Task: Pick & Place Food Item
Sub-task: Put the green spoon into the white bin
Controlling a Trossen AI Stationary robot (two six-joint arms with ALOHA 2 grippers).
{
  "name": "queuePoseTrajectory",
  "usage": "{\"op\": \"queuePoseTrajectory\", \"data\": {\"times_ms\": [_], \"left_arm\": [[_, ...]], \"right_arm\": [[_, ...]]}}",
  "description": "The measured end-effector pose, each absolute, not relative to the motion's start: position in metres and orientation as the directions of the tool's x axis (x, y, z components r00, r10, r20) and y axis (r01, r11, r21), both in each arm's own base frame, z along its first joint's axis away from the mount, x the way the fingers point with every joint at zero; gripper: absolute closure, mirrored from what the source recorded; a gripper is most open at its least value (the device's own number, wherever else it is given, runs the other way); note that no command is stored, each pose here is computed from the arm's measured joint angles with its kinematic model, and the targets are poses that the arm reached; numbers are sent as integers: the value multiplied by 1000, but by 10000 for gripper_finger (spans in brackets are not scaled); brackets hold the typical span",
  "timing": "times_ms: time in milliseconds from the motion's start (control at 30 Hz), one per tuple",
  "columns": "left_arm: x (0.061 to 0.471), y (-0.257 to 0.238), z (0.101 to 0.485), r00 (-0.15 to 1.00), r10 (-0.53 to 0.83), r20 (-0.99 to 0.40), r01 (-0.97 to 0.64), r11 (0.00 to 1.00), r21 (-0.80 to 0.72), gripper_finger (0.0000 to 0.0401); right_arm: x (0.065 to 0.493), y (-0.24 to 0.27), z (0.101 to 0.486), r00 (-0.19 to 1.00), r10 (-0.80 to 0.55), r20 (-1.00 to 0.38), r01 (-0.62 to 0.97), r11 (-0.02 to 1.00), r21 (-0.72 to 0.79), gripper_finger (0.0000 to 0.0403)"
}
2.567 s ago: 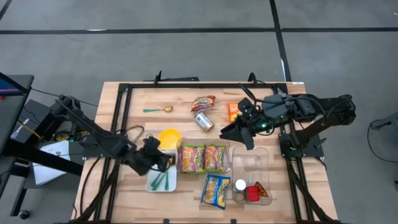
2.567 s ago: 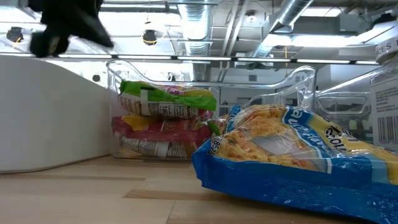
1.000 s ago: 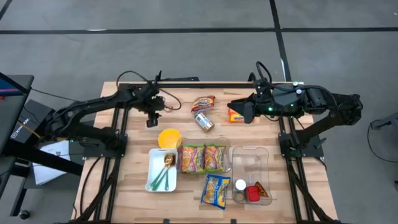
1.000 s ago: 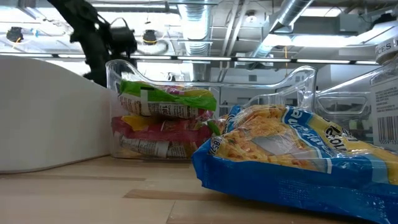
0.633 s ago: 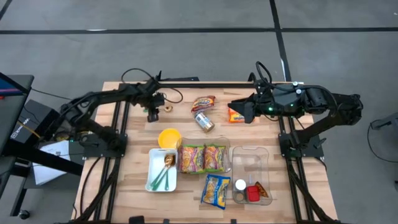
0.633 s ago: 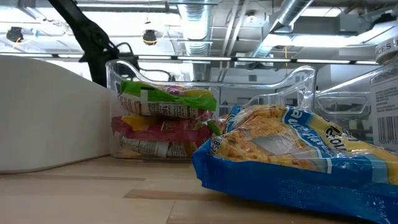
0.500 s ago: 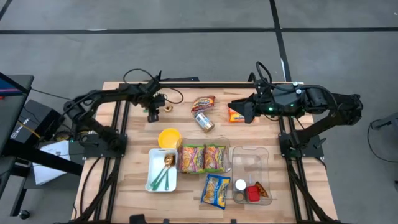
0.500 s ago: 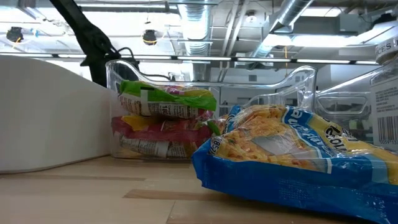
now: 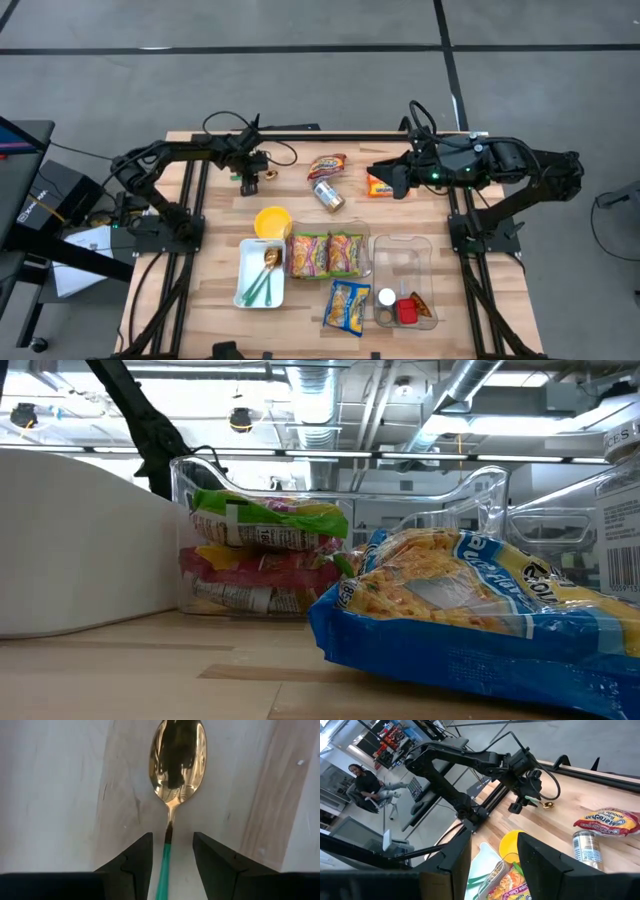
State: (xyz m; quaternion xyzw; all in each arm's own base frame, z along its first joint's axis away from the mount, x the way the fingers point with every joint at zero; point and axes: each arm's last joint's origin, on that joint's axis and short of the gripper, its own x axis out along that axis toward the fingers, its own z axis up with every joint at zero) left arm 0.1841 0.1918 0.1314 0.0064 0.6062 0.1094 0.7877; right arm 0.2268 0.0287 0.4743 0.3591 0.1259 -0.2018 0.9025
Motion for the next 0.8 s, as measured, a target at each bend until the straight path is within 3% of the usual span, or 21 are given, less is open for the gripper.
{"op": "queuePoseTrajectory", "data": {"times_ms": [300,700,800], "left_arm": [[184,192,127,231,154,-961,-168,979,117,276],[182,188,125,216,112,-970,-213,975,65,384],[182,188,125,225,94,-970,-239,970,39,392]], "right_arm": [[226,29,474,884,-275,-378,459,662,593,249],[226,29,474,884,-276,-378,459,663,591,249],[226,29,474,884,-276,-378,460,663,590,249]]}}
